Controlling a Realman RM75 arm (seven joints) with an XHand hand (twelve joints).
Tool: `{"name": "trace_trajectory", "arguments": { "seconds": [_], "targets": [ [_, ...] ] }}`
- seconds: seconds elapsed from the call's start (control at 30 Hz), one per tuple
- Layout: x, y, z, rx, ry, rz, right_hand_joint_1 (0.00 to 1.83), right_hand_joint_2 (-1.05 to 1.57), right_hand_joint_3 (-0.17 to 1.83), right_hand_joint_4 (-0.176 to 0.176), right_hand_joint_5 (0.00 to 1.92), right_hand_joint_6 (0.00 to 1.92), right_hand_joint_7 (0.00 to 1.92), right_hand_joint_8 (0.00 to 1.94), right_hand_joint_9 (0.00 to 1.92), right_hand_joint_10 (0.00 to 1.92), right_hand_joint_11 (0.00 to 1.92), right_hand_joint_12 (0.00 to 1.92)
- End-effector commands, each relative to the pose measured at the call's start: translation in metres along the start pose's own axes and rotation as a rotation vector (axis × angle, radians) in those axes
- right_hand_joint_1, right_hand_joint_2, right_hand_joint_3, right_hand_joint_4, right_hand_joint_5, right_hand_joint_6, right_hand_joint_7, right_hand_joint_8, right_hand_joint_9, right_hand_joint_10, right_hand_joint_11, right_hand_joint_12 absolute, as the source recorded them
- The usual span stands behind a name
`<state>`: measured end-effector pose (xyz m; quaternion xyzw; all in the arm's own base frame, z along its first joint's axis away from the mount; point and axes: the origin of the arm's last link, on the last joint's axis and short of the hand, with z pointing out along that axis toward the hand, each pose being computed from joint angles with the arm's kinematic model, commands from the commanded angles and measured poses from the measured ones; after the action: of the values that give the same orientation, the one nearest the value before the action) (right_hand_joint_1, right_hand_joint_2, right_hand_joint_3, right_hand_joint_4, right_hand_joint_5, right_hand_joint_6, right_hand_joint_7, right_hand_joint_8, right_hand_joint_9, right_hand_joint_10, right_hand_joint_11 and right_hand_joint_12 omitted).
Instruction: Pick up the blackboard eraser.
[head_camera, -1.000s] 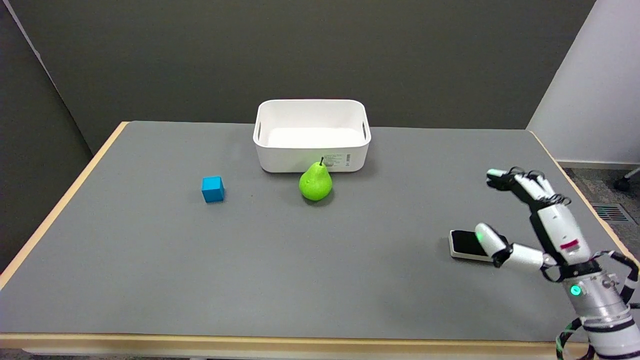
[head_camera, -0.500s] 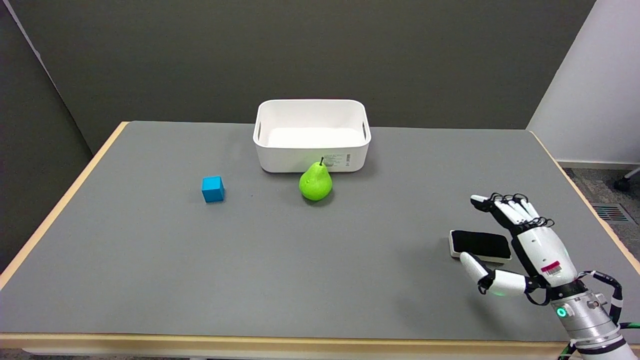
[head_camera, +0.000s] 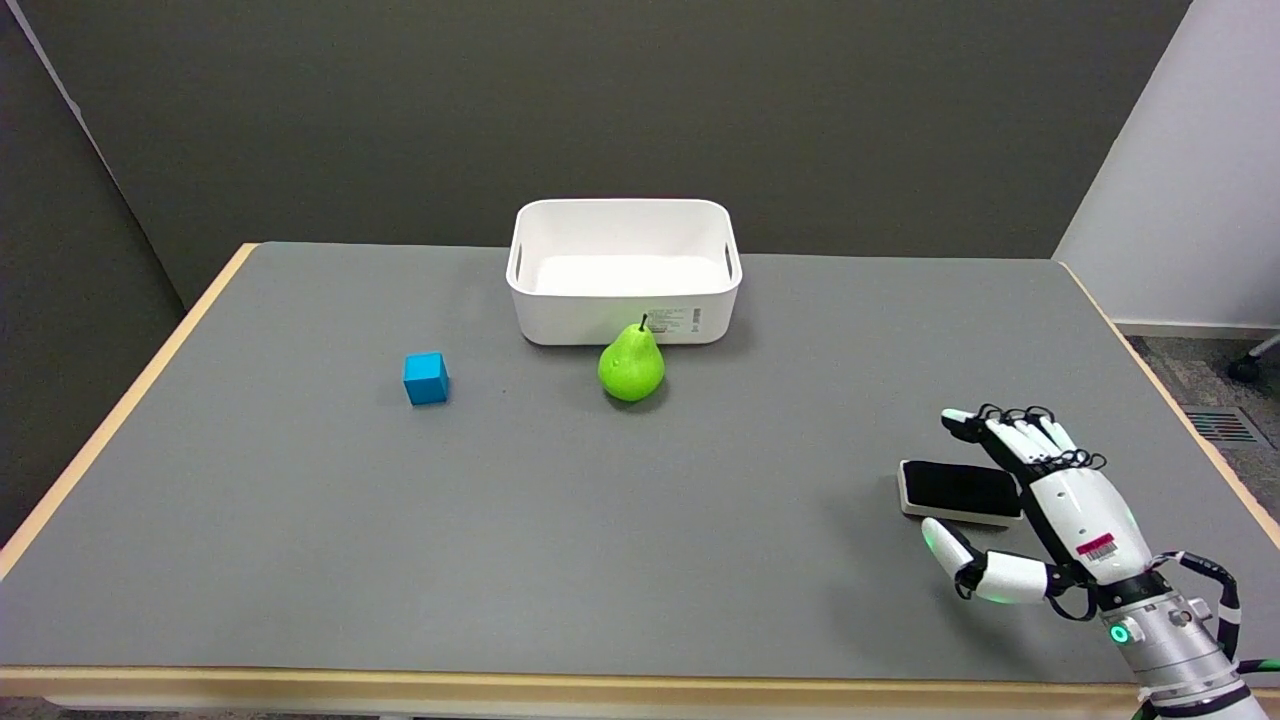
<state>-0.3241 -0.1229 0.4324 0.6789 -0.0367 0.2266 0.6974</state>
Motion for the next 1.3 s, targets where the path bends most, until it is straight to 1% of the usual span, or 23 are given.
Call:
{"name": "trace_trajectory", "arguments": {
  "seconds": [0.03,0.07,0.1,0.4,0.77,1.0,1.13,1.2,1.27,1.3],
  "targets": [
    [-0.012,0.029,0.013,-0.098,-0.109,-0.029,0.45,0.6,0.88,-0.022,0.25,0.48,0.32,0.43,0.17,0.78,0.0,1.17],
    [-0.013,0.031,0.015,-0.103,-0.115,-0.032,0.43,0.58,0.93,-0.023,0.24,0.49,0.28,0.44,0.14,0.74,0.0,1.12],
    [-0.013,0.031,0.017,-0.105,-0.118,-0.033,0.43,0.58,0.93,-0.024,0.24,0.49,0.27,0.44,0.13,0.73,0.0,1.11],
    [-0.017,0.035,0.029,-0.113,-0.152,-0.027,0.47,0.56,0.94,-0.026,0.22,0.49,0.24,0.41,0.09,0.71,0.0,1.08],
    [-0.019,0.035,0.019,-0.131,-0.159,-0.021,0.47,0.56,0.93,-0.027,0.21,0.48,0.23,0.41,0.09,0.71,0.0,1.07],
    [-0.02,0.035,0.012,-0.138,-0.168,-0.022,0.5,0.59,0.95,-0.034,0.22,0.48,0.28,0.43,0.11,0.72,0.0,1.09],
    [-0.019,0.032,0.012,-0.128,-0.145,-0.025,0.54,0.6,0.96,-0.037,0.23,0.49,0.3,0.44,0.13,0.73,0.0,1.09],
    [-0.018,0.03,0.013,-0.121,-0.112,-0.028,0.66,0.63,0.89,-0.042,0.26,0.48,0.38,0.44,0.19,0.79,0.0,1.15],
    [-0.016,0.027,0.013,-0.11,-0.06,-0.032,0.73,0.63,0.91,-0.044,0.28,0.51,0.42,0.49,0.24,0.83,0.0,1.19],
    [-0.014,0.025,0.014,-0.102,-0.042,-0.033,0.77,0.64,0.92,-0.045,0.3,0.57,0.45,0.54,0.29,0.87,0.03,1.22]
  ]
}}
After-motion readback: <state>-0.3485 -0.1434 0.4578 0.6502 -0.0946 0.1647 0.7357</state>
